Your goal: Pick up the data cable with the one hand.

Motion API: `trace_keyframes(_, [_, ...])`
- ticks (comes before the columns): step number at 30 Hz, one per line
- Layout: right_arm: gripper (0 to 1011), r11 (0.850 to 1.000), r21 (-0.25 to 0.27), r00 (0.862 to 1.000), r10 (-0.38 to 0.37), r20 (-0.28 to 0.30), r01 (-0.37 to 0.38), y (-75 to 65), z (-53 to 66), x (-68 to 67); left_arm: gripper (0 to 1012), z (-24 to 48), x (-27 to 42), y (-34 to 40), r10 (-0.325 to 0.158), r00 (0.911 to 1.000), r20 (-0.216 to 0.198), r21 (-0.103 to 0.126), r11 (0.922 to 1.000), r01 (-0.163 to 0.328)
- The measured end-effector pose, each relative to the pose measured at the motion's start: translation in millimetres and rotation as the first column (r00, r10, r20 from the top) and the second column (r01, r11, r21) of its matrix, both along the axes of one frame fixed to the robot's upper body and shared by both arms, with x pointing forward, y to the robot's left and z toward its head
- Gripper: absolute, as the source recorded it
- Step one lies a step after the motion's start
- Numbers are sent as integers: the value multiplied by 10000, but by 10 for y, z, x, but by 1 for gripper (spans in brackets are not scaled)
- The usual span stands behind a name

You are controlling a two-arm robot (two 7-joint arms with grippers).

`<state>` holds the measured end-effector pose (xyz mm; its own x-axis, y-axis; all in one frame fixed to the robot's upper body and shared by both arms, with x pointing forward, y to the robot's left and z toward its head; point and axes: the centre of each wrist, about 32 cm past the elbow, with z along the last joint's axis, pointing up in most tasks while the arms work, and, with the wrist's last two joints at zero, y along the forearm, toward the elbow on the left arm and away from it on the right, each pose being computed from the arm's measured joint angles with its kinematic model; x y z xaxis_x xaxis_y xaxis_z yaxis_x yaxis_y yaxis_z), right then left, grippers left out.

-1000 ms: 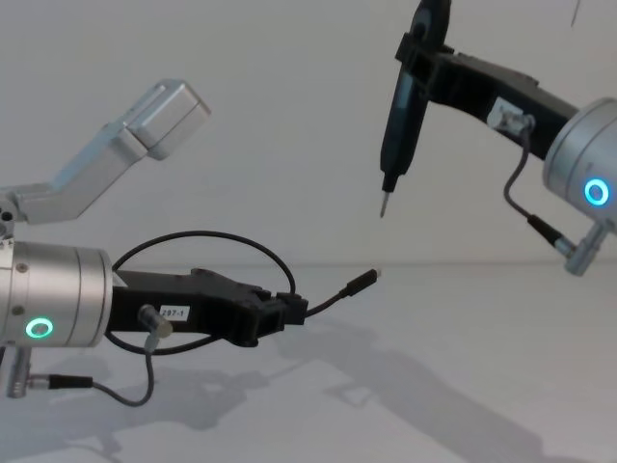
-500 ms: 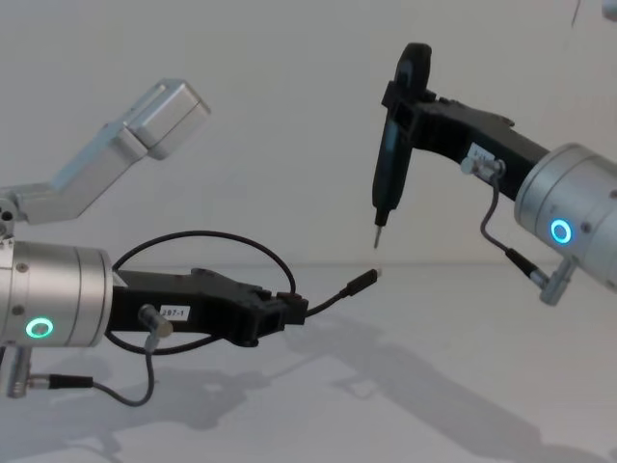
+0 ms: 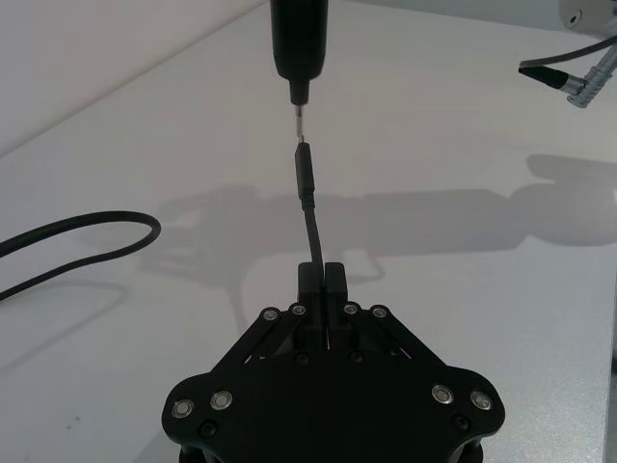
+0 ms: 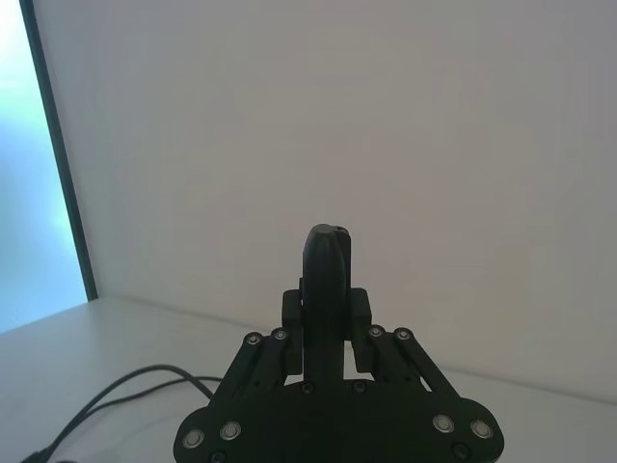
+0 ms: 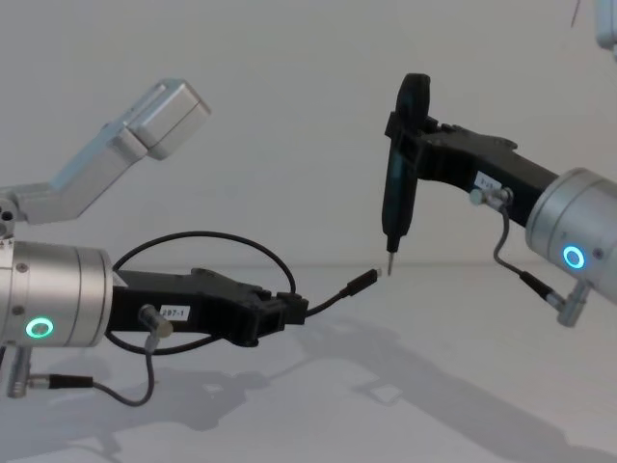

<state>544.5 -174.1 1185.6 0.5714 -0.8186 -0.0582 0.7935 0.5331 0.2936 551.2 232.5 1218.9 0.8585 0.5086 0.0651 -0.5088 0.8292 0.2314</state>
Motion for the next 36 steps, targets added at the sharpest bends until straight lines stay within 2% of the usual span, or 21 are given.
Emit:
trace_keyframes(8, [279,9998,-174,9999,129,-60,-130,-57,13,-35,40,0,0,0,0,10000,-1,0,10000,0])
trace_keyframes(15, [279,9996,-110,9995,270,-134,-271,-75,50,-76,40,0,0,0,1,10000,-1,0,10000,-1])
trace_keyframes(26, [279,9992,132,9990,379,-234,-376,-44,95,-141,40,-1,0,0,1,10000,-1,1,10000,-1])
trace_keyframes(36, [279,9990,294,9994,336,-100,-333,11,86,-158,40,0,0,0,1,10000,-1,0,10000,-1])
